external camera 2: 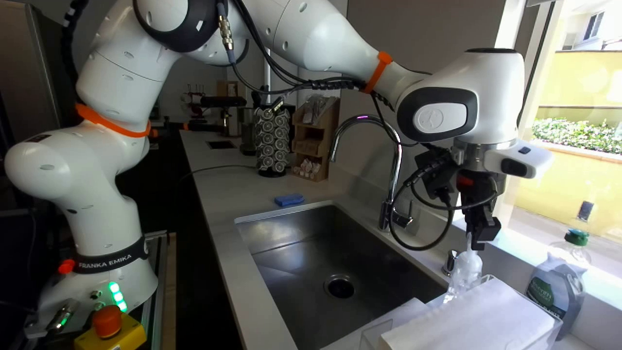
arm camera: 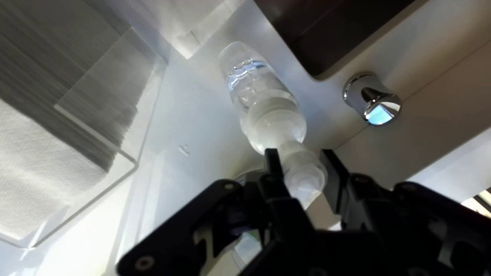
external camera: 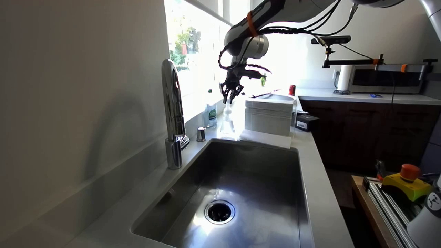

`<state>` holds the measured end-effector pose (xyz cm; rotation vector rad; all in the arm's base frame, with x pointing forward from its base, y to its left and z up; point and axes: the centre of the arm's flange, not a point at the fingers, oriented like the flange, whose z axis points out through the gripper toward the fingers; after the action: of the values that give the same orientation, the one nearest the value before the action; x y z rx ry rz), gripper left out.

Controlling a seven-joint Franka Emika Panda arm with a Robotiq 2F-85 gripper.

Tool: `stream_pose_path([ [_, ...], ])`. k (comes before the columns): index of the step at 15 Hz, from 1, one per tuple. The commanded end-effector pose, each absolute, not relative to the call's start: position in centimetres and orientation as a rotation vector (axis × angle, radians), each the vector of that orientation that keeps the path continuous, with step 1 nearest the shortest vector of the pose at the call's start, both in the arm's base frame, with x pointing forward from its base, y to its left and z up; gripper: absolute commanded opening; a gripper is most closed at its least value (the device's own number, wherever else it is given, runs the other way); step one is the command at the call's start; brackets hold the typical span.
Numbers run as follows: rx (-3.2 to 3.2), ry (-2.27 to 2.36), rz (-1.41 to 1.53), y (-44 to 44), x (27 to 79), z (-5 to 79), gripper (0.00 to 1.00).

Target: Move the left bottle to the left

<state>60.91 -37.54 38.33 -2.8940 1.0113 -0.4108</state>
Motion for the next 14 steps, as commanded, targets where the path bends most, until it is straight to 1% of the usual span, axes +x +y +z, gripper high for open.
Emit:
stream_pose_path([
  [1,-2.828,1.144,-0.426,-34.8,62.6,41.8,0.08],
  [7,-2.649,1.428,-0.39,-29.8,64.4,43.6,0.08],
  [8,-2.685,1.345,-0.434,-31.3,64.4,42.6,0.3],
  [12,-2.656,1.391,-0.416,-30.2,64.8,42.8,0.3],
  [13,-2.656,1.395,-0.416,-30.3,64.7,42.8,0.08],
  [14,-2.607,1.443,-0.429,-30.4,65.3,42.8,0.08],
])
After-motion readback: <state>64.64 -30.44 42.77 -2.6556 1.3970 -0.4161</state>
